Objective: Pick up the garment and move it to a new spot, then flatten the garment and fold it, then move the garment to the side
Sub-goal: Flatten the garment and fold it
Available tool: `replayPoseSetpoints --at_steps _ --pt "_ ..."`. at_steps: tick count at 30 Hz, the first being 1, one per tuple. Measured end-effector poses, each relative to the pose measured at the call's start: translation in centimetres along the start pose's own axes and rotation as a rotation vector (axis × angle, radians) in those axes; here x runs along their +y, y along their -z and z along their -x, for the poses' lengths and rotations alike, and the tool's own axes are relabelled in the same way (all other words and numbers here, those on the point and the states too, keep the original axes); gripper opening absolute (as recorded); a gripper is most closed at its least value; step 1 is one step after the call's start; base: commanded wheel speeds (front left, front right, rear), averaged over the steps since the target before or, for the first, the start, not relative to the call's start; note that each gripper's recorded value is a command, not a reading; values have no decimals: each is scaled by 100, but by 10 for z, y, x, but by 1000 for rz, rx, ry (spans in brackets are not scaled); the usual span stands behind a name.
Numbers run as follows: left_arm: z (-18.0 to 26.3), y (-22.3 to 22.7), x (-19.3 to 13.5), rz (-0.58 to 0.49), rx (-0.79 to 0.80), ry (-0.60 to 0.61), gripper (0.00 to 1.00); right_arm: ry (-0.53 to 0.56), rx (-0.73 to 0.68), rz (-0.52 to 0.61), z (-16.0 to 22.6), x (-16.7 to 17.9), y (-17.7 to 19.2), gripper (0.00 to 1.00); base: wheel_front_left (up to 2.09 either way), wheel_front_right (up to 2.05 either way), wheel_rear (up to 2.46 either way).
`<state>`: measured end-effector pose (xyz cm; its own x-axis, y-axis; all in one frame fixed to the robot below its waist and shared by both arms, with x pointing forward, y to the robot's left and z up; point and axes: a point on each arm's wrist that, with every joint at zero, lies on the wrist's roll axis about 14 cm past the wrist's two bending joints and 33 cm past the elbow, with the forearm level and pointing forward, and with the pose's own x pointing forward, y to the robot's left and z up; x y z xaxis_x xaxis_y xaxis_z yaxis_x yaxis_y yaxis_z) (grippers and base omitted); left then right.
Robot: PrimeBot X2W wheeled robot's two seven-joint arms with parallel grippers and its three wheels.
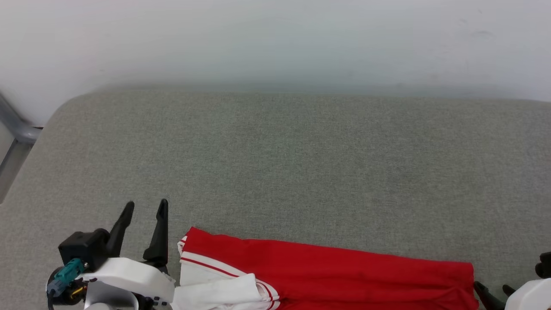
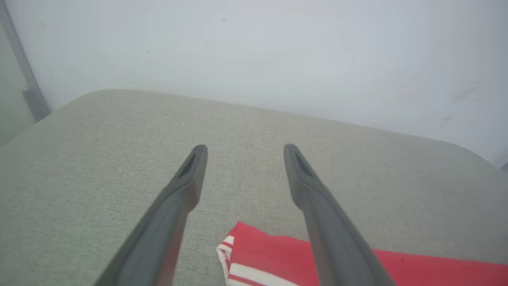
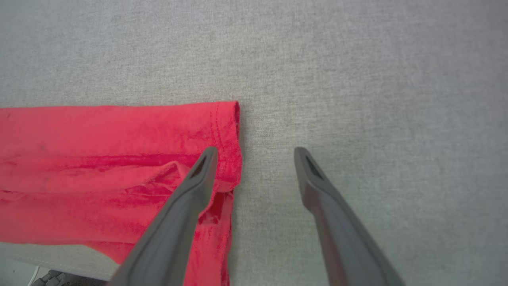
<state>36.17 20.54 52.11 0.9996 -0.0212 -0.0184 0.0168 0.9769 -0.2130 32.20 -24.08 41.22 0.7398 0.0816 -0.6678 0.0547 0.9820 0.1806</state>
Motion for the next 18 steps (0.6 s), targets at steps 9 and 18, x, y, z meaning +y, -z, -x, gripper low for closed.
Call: replayPoseSetpoints --at_steps 9,18 --pt "2 -24 -2 -39 -121 -12 100 -64 182 -4 -26 26 40 100 0 0 0" --pt "3 -16 0 -70 -109 -25 100 -92 278 -20 -31 36 64 0 0 0 0"
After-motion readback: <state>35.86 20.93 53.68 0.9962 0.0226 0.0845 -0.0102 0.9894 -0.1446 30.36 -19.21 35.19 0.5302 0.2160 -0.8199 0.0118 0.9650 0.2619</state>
